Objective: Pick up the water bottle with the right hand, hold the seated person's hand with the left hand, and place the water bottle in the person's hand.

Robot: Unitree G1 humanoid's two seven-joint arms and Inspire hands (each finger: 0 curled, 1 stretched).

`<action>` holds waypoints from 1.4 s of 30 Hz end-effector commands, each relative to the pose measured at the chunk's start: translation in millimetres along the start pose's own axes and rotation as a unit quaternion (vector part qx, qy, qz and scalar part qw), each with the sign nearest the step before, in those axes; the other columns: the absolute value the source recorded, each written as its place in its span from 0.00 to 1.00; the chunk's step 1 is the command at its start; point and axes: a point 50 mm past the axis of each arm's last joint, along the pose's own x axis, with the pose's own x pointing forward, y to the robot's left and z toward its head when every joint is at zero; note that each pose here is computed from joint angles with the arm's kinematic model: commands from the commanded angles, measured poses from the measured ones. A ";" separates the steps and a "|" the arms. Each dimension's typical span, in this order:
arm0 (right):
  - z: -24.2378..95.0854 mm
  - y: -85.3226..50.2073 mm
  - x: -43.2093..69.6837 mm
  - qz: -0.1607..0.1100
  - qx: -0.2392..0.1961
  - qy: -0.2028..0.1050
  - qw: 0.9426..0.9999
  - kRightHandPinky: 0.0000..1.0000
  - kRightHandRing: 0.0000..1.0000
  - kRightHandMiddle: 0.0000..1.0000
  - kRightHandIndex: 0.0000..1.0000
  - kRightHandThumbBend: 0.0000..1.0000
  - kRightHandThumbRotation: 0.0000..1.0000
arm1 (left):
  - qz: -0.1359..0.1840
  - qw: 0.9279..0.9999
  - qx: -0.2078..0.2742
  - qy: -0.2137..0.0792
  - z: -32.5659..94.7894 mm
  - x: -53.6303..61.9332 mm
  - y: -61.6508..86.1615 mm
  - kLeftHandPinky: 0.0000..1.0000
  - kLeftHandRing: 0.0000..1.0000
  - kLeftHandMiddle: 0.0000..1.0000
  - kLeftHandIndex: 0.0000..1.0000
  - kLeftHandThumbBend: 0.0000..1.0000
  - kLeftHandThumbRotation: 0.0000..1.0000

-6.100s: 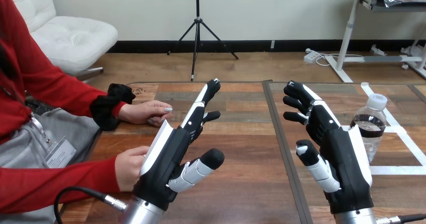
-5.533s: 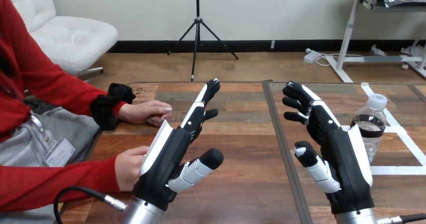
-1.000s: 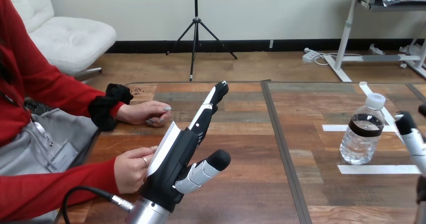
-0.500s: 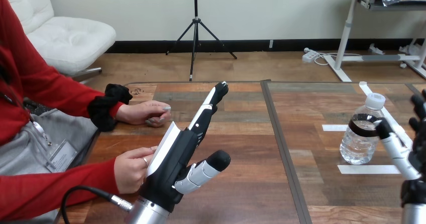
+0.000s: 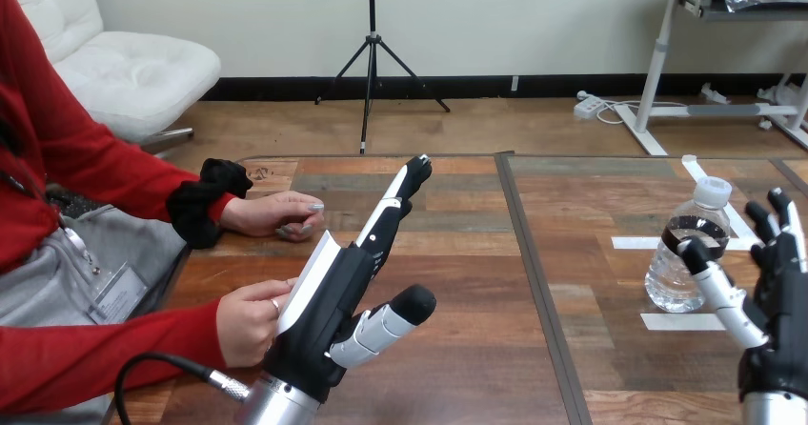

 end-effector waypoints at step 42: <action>-2.1 9.1 31.6 0.024 -0.084 0.059 0.994 0.96 0.95 0.93 0.98 1.00 0.62 | 0.009 0.999 0.009 -0.047 17.5 15.3 7.8 0.97 1.00 1.00 1.00 1.00 1.00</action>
